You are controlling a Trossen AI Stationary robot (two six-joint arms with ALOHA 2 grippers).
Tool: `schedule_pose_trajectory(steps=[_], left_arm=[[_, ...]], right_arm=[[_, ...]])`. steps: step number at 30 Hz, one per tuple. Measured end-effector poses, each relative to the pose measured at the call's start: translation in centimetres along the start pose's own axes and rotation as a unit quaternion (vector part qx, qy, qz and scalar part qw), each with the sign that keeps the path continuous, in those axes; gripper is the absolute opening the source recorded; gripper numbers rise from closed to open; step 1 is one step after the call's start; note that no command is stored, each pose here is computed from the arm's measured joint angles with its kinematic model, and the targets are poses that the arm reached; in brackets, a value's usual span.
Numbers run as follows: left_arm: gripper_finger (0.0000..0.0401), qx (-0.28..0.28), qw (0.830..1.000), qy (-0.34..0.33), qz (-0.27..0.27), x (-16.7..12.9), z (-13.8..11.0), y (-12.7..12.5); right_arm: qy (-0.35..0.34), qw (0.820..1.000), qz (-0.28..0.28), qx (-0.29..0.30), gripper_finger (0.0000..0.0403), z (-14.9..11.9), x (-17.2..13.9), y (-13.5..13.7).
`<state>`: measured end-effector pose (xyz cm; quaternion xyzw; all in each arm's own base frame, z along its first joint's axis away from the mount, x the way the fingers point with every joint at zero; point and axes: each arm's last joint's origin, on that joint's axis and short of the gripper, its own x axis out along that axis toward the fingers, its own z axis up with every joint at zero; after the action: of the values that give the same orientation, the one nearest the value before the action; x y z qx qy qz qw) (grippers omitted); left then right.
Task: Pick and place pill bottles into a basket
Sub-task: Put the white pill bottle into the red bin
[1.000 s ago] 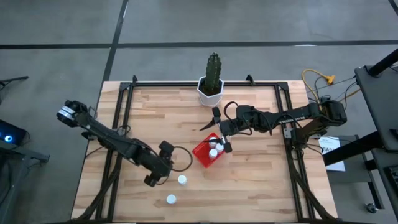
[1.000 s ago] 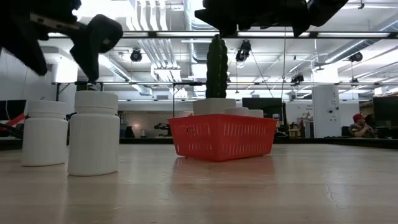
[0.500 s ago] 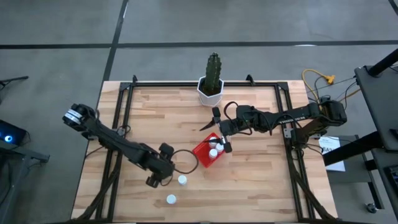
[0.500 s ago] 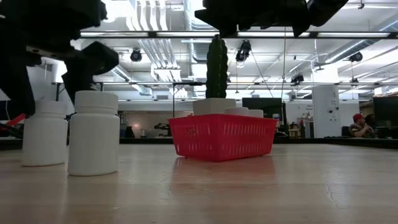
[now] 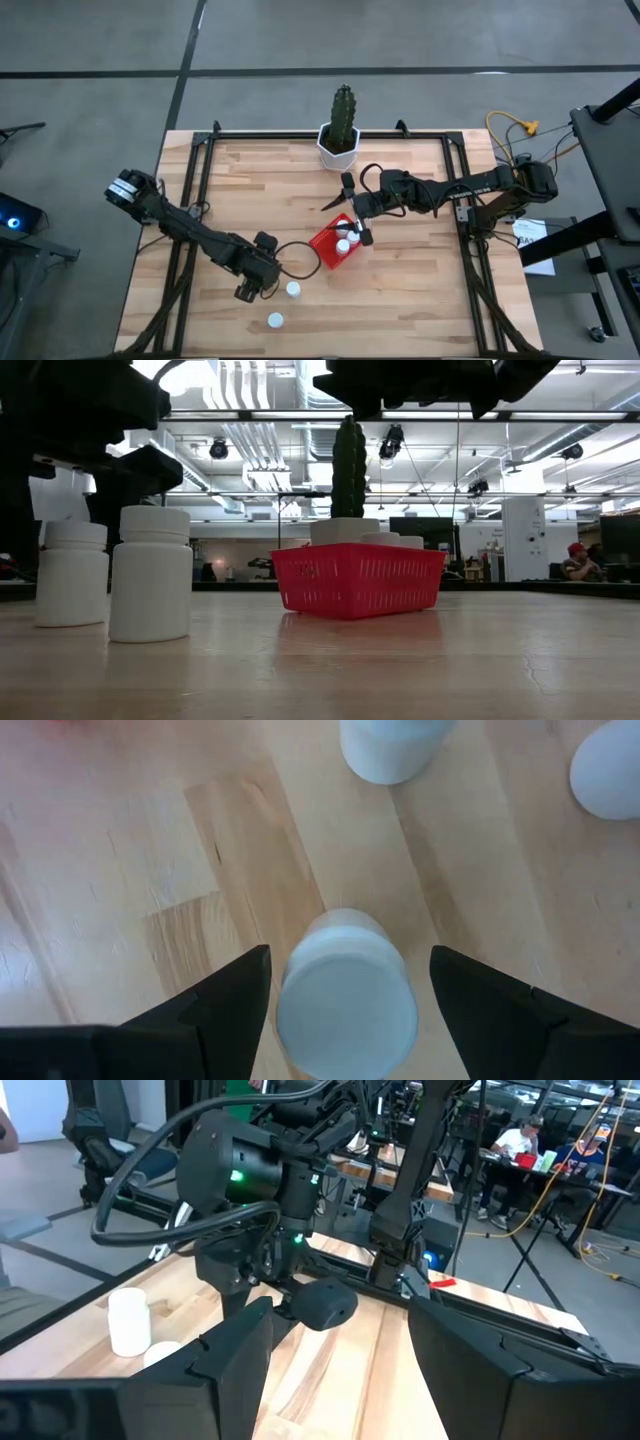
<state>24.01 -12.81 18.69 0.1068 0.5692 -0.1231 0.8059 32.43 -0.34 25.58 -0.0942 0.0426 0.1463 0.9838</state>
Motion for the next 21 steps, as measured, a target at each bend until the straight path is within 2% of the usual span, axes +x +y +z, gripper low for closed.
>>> schedule_pose_trajectory(steps=[4, 12, 21], left_arm=[[0.0232, 0.000, 1.000, -0.002, 0.000, -0.07, 0.00, 0.01], [0.0150, 0.000, 1.000, -0.007, -0.001, -0.14, 0.12, 0.00], [0.0141, 0.022, 1.000, -0.004, -0.001, -0.81, 0.41, 0.07]], right_arm=[[0.000, 1.000, 0.000, 0.000, 0.0224, 0.01, 0.01, 0.03], [0.000, 1.000, 0.001, 0.001, 0.0224, 0.01, 0.02, 0.06], [-0.001, 1.000, 0.000, 0.009, 0.0224, 0.03, 0.01, 0.05]])
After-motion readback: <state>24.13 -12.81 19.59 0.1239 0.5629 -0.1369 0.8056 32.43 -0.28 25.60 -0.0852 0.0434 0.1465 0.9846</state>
